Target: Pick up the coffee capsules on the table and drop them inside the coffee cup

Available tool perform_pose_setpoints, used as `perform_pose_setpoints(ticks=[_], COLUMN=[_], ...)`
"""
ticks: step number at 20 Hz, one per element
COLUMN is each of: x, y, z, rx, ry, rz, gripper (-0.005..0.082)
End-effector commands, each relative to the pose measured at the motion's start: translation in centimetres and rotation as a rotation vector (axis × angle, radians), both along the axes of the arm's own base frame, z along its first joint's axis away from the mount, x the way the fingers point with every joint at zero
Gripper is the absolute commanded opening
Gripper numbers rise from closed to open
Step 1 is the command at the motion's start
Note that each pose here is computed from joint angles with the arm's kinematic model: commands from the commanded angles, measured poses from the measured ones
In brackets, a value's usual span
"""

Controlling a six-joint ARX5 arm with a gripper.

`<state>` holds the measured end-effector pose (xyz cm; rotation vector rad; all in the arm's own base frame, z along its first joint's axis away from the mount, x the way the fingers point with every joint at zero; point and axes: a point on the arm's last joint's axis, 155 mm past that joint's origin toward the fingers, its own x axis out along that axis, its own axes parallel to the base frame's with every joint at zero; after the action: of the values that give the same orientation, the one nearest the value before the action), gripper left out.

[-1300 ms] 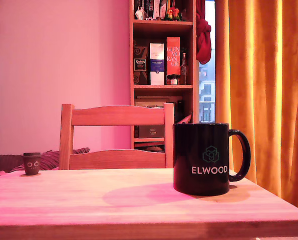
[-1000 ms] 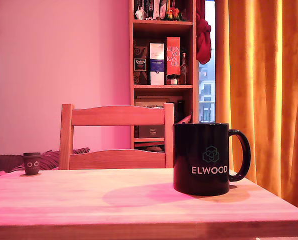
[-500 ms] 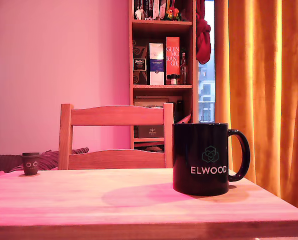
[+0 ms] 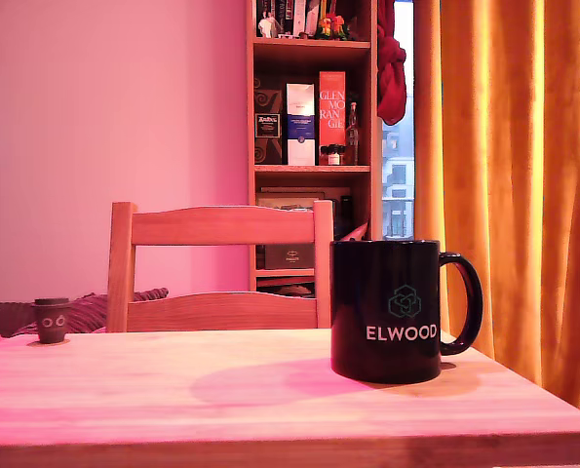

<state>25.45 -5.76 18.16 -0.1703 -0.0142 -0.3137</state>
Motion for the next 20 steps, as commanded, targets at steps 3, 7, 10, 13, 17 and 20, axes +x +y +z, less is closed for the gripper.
perform_pose_setpoints(ticks=[3, 7, 10, 13, 17, 20], x=[0.8, 1.5, 2.0, 2.4, 3.2, 3.7], y=[-0.2, 0.2, 1.1, 1.4, 1.3, 1.0], z=[-0.6, -2.1, -3.8, -5.0, -4.7, -5.6], rx=[-0.005, 0.004, 0.009, 0.014, 0.02, 0.06], ry=[0.021, 0.081, 0.146, 0.2, 0.211, 0.232], rz=[0.001, 0.024, 0.078, 0.093, 0.092, 0.078], gripper=[-0.0021, -0.0021, -0.0021, -0.0021, -0.0021, -0.0021])
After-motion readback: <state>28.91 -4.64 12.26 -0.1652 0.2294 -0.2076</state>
